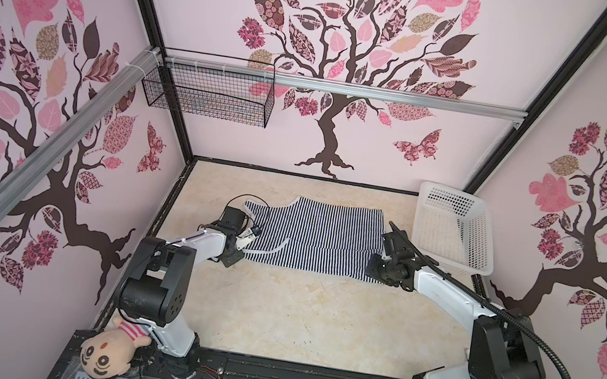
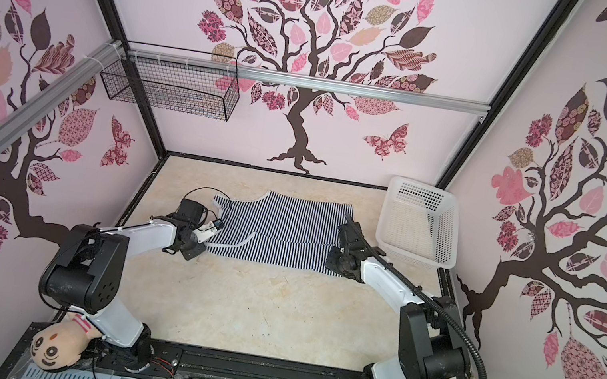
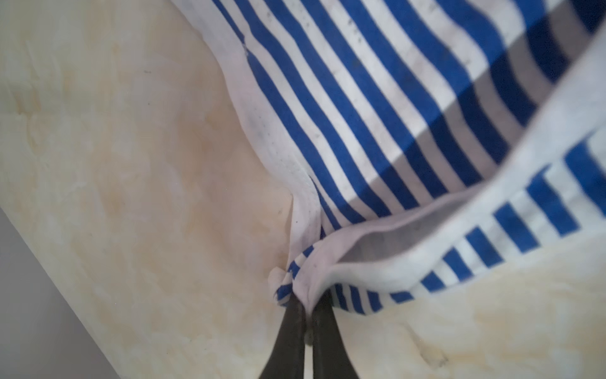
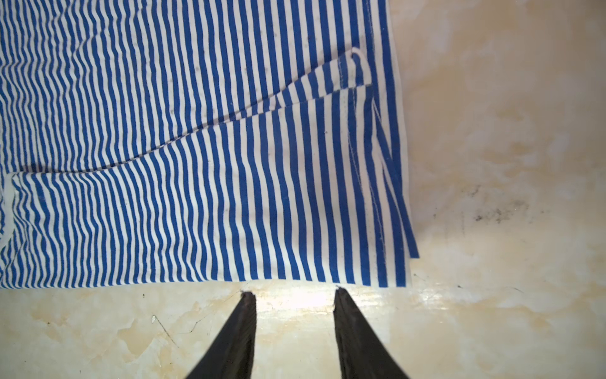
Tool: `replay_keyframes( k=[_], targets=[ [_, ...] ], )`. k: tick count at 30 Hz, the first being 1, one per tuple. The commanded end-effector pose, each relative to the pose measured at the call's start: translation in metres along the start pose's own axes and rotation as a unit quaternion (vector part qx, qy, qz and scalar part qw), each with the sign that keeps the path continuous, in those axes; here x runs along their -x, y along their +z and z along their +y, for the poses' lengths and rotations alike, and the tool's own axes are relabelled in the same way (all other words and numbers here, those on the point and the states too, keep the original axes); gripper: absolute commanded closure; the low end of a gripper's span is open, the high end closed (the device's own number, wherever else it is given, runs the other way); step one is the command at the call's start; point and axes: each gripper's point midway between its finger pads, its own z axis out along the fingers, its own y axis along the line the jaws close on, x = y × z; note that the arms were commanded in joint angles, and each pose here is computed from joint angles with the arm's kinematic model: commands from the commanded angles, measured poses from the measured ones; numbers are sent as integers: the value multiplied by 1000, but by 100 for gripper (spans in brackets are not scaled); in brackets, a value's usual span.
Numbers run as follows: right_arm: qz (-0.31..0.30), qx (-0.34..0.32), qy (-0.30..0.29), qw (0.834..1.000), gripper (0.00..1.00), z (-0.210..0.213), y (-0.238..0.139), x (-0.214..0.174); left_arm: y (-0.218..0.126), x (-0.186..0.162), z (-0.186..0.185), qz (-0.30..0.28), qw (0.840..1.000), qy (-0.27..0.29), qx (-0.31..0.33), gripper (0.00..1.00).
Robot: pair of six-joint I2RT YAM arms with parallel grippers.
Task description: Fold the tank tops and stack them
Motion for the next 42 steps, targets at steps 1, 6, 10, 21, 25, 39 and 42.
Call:
replay_keyframes(
  k=[1,6,10,21,25,39,42],
  targets=[
    [-13,4,4,1000,57,2,-10,7,1,-1,10,10,1000,-9,20,93],
    [-8,6,4,1000,57,3,-6,4,-1,2,22,6,999,-21,49,79],
    [-2,-1,3,1000,57,1,2,2,1,2,26,9,998,-17,60,64],
    [-7,5,-3,1000,57,3,5,5,-54,17,45,-46,993,-72,80,53],
    [-2,4,-3,1000,61,4,15,6,-76,41,22,-104,990,-93,9,52],
    [29,-24,5,999,66,-2,61,0,-16,55,-26,-55,985,-86,-140,54],
    [36,-30,5,999,66,-7,63,-8,-2,46,-13,-27,991,-91,-99,54]
  ],
)
